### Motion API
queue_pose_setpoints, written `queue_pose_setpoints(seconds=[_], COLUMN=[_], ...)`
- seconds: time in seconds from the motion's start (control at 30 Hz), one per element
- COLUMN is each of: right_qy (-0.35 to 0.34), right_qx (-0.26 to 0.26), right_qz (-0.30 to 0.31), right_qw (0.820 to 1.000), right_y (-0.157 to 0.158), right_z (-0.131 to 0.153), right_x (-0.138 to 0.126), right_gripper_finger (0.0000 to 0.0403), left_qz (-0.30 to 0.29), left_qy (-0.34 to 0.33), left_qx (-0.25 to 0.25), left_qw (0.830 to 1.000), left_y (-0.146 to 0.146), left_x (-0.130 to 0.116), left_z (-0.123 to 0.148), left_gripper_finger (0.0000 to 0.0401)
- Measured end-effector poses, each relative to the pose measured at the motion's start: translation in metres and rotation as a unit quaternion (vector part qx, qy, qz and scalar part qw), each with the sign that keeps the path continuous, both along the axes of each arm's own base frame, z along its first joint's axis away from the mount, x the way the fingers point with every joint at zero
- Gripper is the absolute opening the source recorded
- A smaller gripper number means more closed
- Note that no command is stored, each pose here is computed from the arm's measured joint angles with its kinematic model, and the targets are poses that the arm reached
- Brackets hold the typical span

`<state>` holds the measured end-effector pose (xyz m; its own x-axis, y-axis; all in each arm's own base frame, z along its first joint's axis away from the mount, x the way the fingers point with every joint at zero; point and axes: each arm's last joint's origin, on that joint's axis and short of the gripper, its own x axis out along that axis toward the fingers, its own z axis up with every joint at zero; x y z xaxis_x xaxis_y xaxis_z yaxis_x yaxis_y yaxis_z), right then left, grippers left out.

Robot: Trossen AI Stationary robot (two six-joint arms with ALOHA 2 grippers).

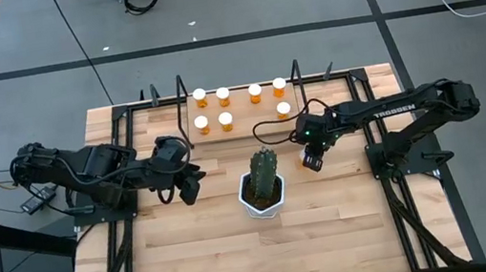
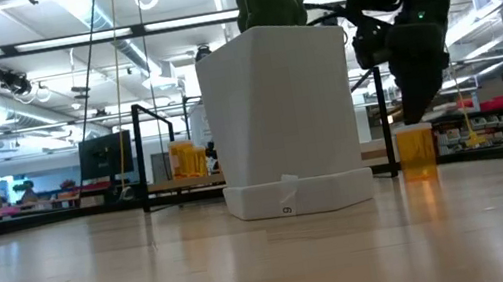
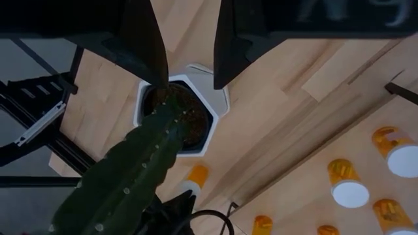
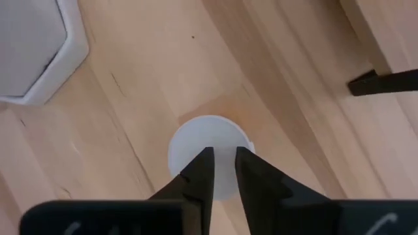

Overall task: Pick and place medicine bottles onto shelf by color
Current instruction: Close the orange medicine bottle

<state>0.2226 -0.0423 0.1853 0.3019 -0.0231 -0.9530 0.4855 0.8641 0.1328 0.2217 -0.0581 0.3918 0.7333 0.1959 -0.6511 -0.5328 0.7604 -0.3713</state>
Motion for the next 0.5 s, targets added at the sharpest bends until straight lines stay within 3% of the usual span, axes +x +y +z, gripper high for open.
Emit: queue_pose_setpoints(seconds=[0.5], right_qy=[-0.038], right_qx=[0.008], right_qz=[-0.008], right_qw=[0.999], right_y=[0.0001], right_z=[-0.0076], right_x=[0.0036], right_gripper_finger=[0.0047], left_qz=[0.001], left_qy=[0.0], left_qx=[-0.001], left_qw=[1.0], left_y=[0.0], left_x=[0.0], left_z=[0.0], left_gripper_finger=[0.0126])
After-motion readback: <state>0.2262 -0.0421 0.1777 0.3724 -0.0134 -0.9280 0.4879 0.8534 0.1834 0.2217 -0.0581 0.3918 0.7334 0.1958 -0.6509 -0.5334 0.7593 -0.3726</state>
